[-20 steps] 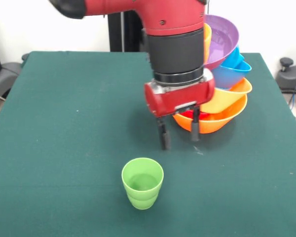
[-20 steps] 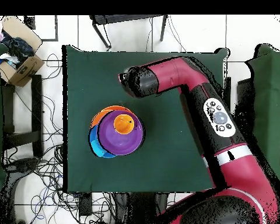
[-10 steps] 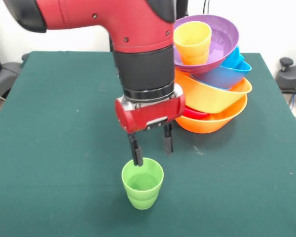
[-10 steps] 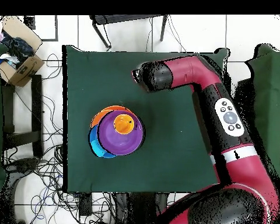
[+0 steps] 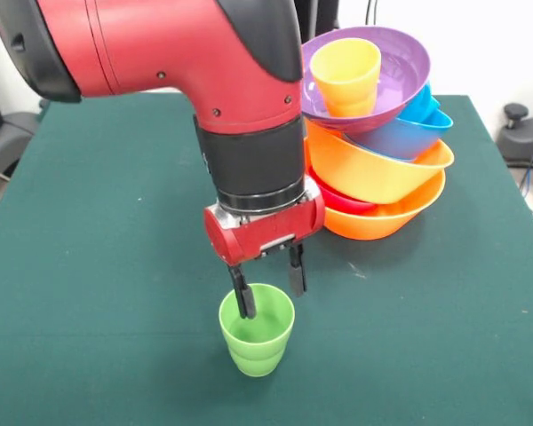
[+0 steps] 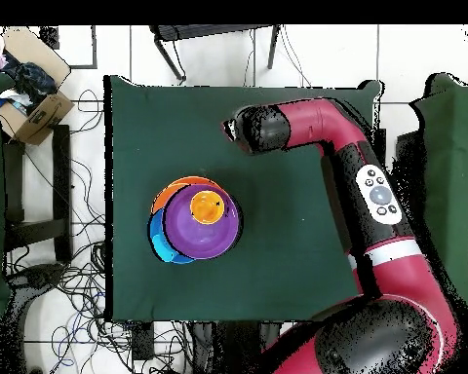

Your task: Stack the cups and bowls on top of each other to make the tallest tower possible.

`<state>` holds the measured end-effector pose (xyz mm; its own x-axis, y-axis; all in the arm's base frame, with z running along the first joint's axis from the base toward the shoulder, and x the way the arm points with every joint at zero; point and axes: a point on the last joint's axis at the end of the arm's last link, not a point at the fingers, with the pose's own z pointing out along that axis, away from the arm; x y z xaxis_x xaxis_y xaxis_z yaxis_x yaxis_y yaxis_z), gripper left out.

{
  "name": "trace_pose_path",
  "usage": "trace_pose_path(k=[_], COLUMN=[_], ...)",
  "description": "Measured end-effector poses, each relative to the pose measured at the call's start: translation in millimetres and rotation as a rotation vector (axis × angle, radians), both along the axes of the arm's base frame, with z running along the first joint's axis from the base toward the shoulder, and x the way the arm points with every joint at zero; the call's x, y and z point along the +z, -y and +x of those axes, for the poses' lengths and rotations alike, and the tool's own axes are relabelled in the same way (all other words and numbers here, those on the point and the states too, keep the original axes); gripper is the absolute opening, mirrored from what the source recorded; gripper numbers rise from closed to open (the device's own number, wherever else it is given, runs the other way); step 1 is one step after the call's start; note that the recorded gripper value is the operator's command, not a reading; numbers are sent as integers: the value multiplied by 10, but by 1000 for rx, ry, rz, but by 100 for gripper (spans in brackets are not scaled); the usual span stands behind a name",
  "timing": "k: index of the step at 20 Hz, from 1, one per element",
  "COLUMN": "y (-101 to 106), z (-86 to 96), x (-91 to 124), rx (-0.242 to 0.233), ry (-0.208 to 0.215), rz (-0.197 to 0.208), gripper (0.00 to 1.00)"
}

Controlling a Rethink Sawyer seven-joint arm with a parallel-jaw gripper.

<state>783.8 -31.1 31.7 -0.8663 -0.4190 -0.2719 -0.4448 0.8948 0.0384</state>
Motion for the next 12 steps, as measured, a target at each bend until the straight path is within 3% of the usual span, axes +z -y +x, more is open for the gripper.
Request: trace_pose_path(k=[12], y=[-22], z=[-94], x=[-199], rx=[-3], ry=[-31], rz=[14], gripper=[100])
